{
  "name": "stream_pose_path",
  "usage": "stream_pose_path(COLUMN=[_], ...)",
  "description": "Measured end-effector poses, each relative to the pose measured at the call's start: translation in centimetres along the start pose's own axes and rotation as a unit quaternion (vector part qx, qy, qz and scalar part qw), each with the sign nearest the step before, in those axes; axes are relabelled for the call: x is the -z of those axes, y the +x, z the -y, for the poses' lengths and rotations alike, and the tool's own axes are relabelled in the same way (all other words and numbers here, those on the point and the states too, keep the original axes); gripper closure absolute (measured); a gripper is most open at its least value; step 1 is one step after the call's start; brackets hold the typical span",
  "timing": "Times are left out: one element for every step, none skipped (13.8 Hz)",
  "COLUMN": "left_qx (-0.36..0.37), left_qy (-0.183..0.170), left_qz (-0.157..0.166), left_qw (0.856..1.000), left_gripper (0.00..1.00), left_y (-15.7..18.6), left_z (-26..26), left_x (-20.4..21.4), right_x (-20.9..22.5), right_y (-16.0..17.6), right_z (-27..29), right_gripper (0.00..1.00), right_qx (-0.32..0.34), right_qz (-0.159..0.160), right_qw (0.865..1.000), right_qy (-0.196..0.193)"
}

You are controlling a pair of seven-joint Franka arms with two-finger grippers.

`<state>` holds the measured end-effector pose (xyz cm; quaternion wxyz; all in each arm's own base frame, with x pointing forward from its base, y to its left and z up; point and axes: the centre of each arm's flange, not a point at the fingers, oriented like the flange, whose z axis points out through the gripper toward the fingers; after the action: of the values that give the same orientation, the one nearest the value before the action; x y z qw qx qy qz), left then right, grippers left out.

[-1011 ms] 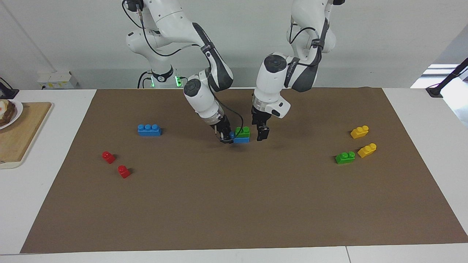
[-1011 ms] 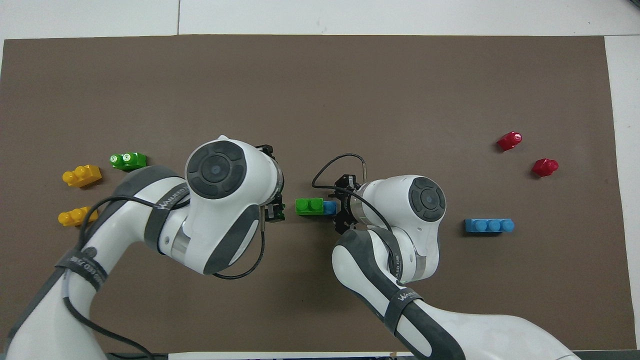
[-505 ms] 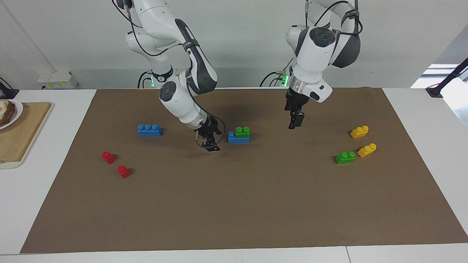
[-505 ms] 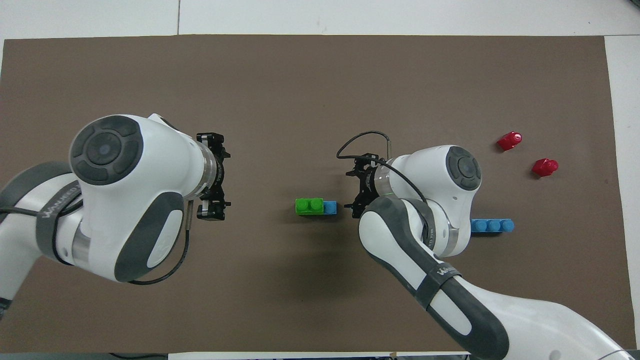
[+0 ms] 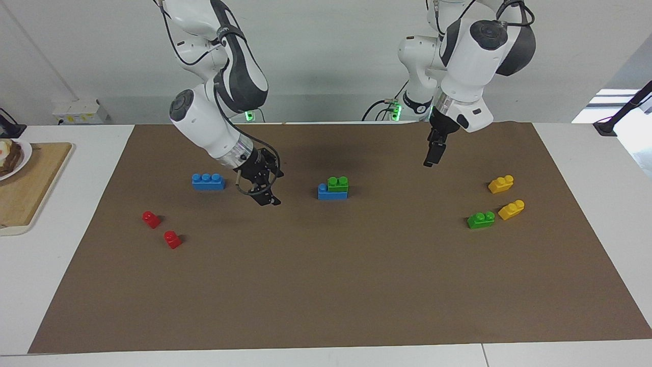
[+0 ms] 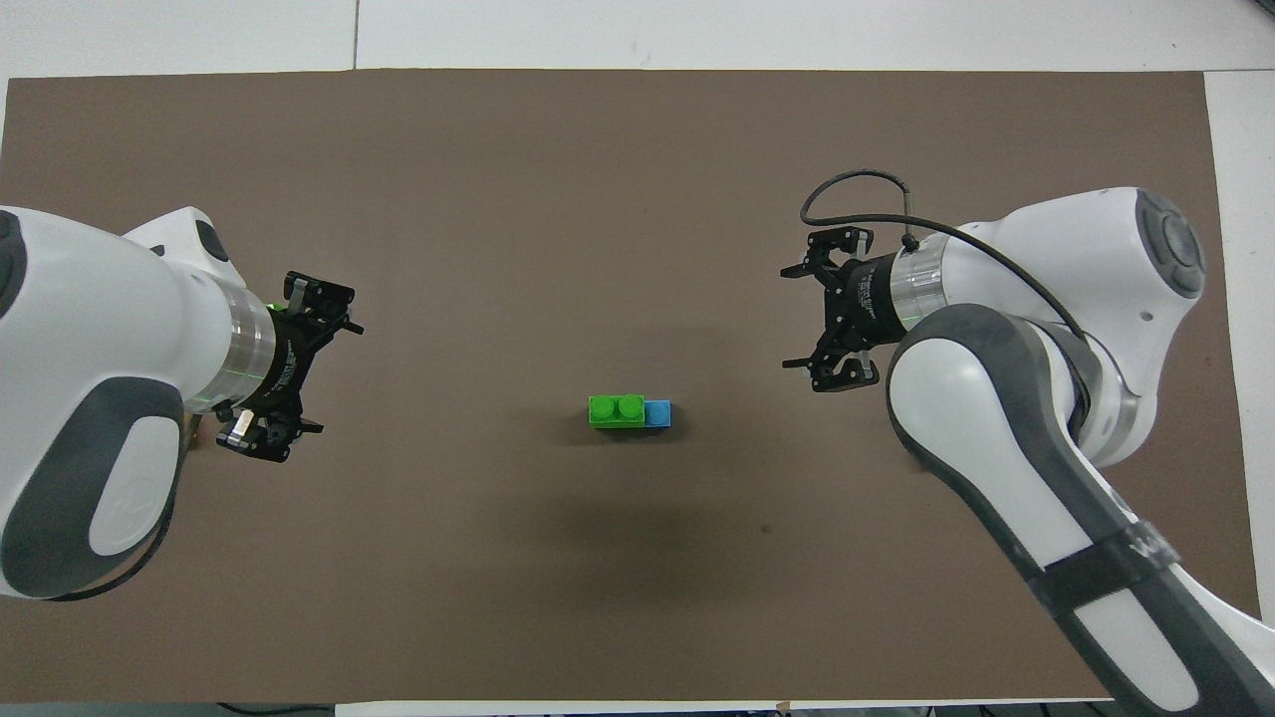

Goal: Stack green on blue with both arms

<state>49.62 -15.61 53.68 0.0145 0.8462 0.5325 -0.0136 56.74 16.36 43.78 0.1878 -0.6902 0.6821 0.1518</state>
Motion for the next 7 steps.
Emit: stream_pose_path(left_qx=[-0.017, -0.041, -0.067, -0.095, -0.124, -0.153, -0.183], left_qy=[0.003, 0.007, 0.010, 0.012, 0.013, 0.015, 0.014], left_qz=[0.001, 0.002, 0.003, 0.005, 0.006, 0.008, 0.009], left_qw=[1.000, 0.999, 0.998, 0.995, 0.992, 0.988, 0.983], left_gripper=[0.00, 0.00, 0.00, 0.00, 0.00, 0.00, 0.00], left_y=[1.0, 2.2, 3.6, 5.1, 6.4, 7.7, 8.9], left_z=[0.6, 1.2, 1.8, 2.6, 3.2, 3.8, 4.3], left_x=[0.4, 0.8, 1.2, 1.6, 1.8, 2.0, 2.2], right_x=[1.6, 3.4, 5.1, 6.8, 8.2, 9.6, 11.1], right_y=[0.5, 0.9, 1.2, 1.3, 1.3, 1.5, 1.8], right_z=[0.2, 0.3, 0.3, 0.2, -0.1, -0.4, -0.7], right_gripper=[0.00, 0.00, 0.00, 0.00, 0.00, 0.00, 0.00], right_qx=[0.029, 0.069, 0.116, 0.171, 0.226, 0.280, 0.331], right_qz=[-0.004, -0.013, -0.028, -0.047, -0.066, -0.084, -0.097], right_qw=[1.000, 0.998, 0.993, 0.984, 0.972, 0.956, 0.937], right_qy=[0.001, 0.000, -0.003, -0.010, -0.021, -0.036, -0.052])
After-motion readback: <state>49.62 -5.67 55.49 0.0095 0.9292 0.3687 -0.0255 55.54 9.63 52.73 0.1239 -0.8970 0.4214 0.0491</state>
